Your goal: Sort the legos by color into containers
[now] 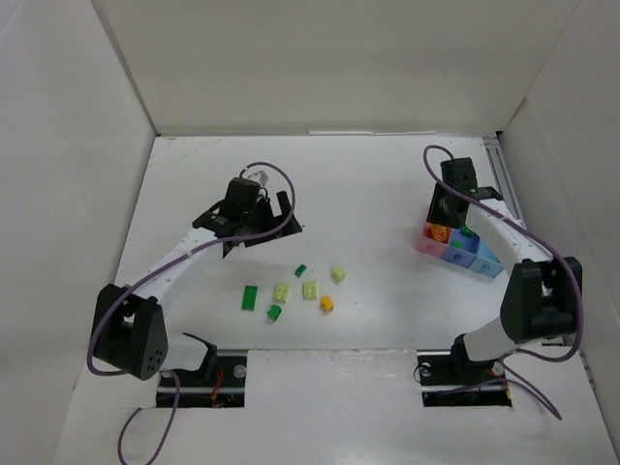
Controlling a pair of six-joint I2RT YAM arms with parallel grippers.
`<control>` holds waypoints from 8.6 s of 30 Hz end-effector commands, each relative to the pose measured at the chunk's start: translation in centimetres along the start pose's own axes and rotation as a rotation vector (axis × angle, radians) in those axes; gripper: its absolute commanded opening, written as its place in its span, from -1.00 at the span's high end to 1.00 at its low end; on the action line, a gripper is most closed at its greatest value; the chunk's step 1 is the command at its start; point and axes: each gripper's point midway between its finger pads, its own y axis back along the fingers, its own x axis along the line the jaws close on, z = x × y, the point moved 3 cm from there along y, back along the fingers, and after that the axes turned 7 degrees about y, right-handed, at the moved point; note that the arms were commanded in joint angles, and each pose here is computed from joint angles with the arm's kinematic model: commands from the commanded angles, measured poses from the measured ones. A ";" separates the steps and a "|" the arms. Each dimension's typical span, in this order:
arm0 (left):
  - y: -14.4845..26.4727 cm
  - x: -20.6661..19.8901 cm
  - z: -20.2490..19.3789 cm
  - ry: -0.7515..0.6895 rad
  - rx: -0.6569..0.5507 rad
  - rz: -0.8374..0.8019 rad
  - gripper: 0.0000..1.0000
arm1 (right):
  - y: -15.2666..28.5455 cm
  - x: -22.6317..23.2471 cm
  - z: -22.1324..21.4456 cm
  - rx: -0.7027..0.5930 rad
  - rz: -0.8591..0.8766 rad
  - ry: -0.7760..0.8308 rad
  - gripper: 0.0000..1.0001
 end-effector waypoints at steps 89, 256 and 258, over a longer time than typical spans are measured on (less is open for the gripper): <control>3.6 8.0 -5.5 0.259 0.008 0.334 -1.00 | 1.0 -0.9 7.3 -0.185 -0.118 0.004 0.79; -1.6 -3.0 4.3 -0.213 -0.037 -0.112 -1.00 | 2.0 -8.8 2.8 0.058 -0.121 -0.278 0.78; -1.9 -2.3 3.7 -0.206 -0.011 -0.093 -1.00 | 1.9 -8.9 3.1 0.055 -0.121 -0.279 0.49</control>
